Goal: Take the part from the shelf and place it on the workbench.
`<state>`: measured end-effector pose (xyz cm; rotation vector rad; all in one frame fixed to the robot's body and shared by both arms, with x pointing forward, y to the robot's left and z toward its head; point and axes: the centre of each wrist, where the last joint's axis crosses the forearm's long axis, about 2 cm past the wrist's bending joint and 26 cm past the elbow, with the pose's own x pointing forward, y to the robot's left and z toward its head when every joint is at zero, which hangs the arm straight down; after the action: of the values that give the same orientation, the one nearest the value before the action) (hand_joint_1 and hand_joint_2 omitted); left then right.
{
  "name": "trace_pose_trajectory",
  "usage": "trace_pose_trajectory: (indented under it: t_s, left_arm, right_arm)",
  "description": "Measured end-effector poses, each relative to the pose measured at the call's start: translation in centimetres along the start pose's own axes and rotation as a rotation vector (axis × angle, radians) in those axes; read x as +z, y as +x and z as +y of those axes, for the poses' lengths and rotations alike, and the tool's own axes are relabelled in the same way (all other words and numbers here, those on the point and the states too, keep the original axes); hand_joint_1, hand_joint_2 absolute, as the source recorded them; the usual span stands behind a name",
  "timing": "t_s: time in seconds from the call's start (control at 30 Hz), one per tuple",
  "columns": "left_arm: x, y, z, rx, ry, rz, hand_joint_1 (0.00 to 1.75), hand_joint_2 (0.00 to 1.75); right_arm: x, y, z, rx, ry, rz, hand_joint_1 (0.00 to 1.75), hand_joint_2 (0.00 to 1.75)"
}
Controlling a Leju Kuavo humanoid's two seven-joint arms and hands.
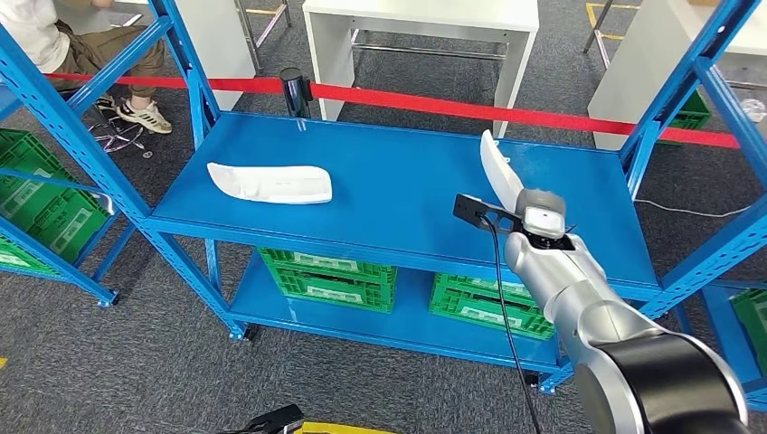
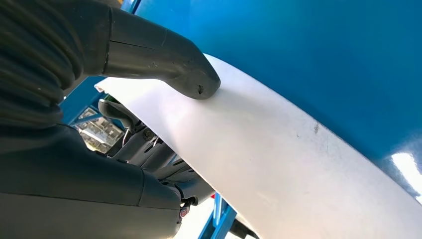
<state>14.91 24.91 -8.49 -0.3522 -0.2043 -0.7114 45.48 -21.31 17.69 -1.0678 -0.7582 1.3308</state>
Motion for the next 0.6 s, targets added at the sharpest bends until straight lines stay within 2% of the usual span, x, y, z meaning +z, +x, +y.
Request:
trace_pose_trajectory:
  t_s: [0.2, 0.6]
  left_arm:
    - [0.0, -0.1, -0.1, -0.006, -0.002, 0.013, 0.00, 1.75]
    - [-0.1, -0.1, -0.1, -0.005, -0.002, 0.013, 0.00, 1.75]
  right_arm:
    - [0.0, 0.0, -0.4, -0.039, -0.060, -0.041, 1.75, 1.75]
    - [0.6, 1.5, -4.4, -0.177, -0.376, -0.268, 1.75, 1.75]
